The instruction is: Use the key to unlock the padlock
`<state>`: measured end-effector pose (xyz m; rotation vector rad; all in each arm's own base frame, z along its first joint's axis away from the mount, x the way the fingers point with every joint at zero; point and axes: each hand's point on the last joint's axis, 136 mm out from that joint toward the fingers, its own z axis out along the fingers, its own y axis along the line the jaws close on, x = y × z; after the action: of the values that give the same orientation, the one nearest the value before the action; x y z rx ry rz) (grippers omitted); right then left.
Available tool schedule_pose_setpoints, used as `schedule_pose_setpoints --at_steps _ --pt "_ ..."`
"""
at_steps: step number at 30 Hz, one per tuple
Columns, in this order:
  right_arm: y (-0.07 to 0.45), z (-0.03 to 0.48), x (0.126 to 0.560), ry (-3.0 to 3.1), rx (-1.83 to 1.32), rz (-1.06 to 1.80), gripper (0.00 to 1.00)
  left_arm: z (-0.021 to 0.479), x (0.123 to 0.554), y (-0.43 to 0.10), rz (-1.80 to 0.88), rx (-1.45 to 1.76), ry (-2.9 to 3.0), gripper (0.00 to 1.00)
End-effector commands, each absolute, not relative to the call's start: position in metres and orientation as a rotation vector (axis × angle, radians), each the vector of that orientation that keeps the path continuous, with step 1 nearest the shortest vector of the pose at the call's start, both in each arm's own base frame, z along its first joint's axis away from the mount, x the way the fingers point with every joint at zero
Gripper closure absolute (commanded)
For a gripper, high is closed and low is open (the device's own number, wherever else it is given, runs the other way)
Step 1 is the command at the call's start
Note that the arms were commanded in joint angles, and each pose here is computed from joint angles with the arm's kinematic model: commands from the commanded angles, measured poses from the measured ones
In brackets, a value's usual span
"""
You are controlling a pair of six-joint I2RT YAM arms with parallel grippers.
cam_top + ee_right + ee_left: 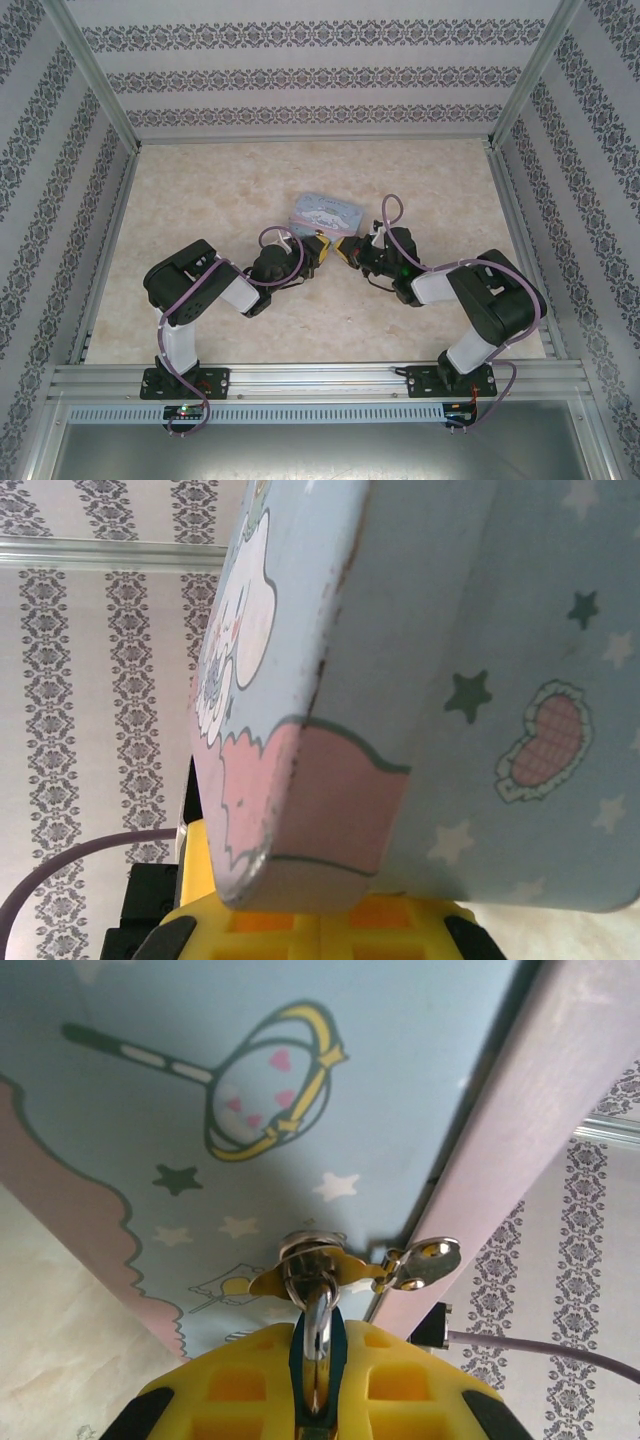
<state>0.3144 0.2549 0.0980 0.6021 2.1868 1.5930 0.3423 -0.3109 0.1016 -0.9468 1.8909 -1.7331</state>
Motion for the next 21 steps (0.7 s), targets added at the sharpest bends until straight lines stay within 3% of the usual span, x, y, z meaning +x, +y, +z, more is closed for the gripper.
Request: schedule_pose_setpoints --at_steps 1,15,19,21 --pt "0.282 0.132 0.318 2.085 0.487 1.695 1.00 0.164 0.291 -0.370 -2.083 -0.600 1.899 1.00" --pt "0.278 0.124 0.318 2.068 0.523 1.671 0.99 0.145 0.291 -0.366 -2.035 -0.643 1.935 1.00" --pt "0.272 0.128 0.319 2.065 0.503 1.650 0.64 0.131 0.294 -0.361 -1.964 -0.660 1.960 1.00" --pt "0.266 0.126 0.316 2.079 0.502 1.625 0.52 0.121 0.296 -0.356 -1.921 -0.666 1.965 1.00"
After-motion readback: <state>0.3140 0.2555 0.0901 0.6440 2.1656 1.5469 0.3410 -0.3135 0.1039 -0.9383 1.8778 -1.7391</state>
